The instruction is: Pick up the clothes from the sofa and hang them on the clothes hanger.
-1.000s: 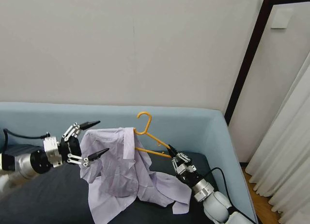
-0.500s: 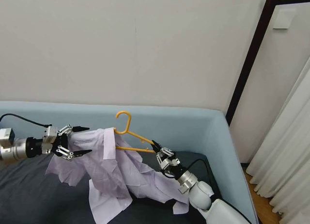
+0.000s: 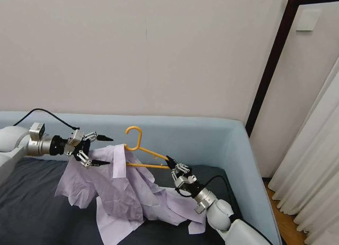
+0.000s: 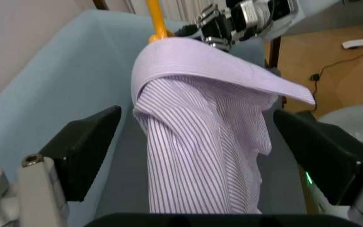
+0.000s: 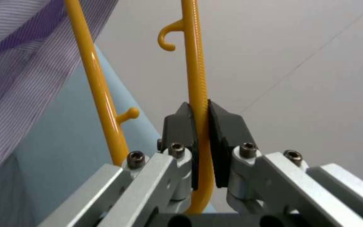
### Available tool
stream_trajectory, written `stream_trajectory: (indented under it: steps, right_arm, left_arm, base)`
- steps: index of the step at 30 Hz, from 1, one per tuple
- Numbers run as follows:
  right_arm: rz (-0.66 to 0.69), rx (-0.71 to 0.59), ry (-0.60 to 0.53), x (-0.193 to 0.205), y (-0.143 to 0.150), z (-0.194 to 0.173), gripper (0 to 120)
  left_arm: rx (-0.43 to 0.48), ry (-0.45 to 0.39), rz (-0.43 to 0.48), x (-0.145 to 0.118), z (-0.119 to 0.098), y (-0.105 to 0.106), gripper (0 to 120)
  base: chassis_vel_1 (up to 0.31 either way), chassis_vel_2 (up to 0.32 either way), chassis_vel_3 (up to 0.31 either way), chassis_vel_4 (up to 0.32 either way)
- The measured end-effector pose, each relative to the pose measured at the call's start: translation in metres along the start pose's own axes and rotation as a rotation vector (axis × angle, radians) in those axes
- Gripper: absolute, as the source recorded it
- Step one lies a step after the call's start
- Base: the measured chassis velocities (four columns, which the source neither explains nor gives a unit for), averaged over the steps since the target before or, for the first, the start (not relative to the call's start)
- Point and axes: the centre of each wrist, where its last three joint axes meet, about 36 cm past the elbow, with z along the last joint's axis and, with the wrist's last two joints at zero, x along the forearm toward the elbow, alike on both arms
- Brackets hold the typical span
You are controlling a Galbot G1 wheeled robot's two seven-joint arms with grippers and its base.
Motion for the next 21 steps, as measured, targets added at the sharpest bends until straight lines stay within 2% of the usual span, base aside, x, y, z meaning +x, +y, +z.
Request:
stream_trajectory:
  steps: [1, 5, 7, 10, 11, 15, 16, 19, 20, 21]
  right_arm:
    - [0.0, 0.0, 0.0, 0.0, 0.0, 0.0, 5]
    - [0.005, 0.003, -0.001, -0.002, 0.001, 0.001, 5]
    - [0.009, 0.003, -0.002, -0.003, 0.001, 0.0, 5]
    - [0.022, 0.007, -0.005, -0.005, -0.001, 0.001, 5]
    - [0.022, 0.007, -0.005, -0.005, -0.001, 0.001, 5]
    - [0.048, 0.017, 0.002, -0.005, -0.003, 0.002, 5]
    - [0.048, 0.017, 0.002, -0.005, -0.003, 0.002, 5]
    - [0.063, 0.019, 0.005, -0.005, -0.004, 0.001, 5]
    - [0.063, 0.019, 0.005, -0.005, -0.004, 0.001, 5]
    - [0.069, 0.019, 0.005, -0.005, -0.004, 0.001, 5]
  left_arm:
    - [0.0, 0.0, 0.0, 0.0, 0.0, 0.0, 94]
    - [-0.002, 0.005, 0.0, -0.008, 0.002, 0.009, 76]
    - [-0.002, 0.005, 0.011, -0.011, 0.003, 0.012, 73]
    - [0.005, 0.021, 0.044, -0.019, 0.004, 0.019, 58]
    - [0.005, 0.021, 0.044, -0.019, 0.004, 0.019, 58]
    - [0.017, 0.032, 0.067, -0.023, 0.006, 0.028, 39]
    - [0.017, 0.032, 0.067, -0.023, 0.006, 0.028, 39]
    - [0.026, 0.032, 0.069, -0.025, 0.007, 0.031, 26]
    - [0.026, 0.032, 0.069, -0.025, 0.007, 0.031, 26]
    - [0.028, 0.032, 0.069, -0.026, 0.007, 0.032, 20]
  base:
    - [0.0, 0.0, 0.0, 0.0]
    - [0.0, 0.0, 0.0, 0.0]
    - [0.0, 0.0, 0.0, 0.0]
    - [0.0, 0.0, 0.0, 0.0]
    - [0.0, 0.0, 0.0, 0.0]
    - [0.0, 0.0, 0.0, 0.0]
    - [0.0, 0.0, 0.0, 0.0]
    - [0.0, 0.0, 0.0, 0.0]
    - [0.0, 0.0, 0.0, 0.0]
    - [0.0, 0.0, 0.0, 0.0]
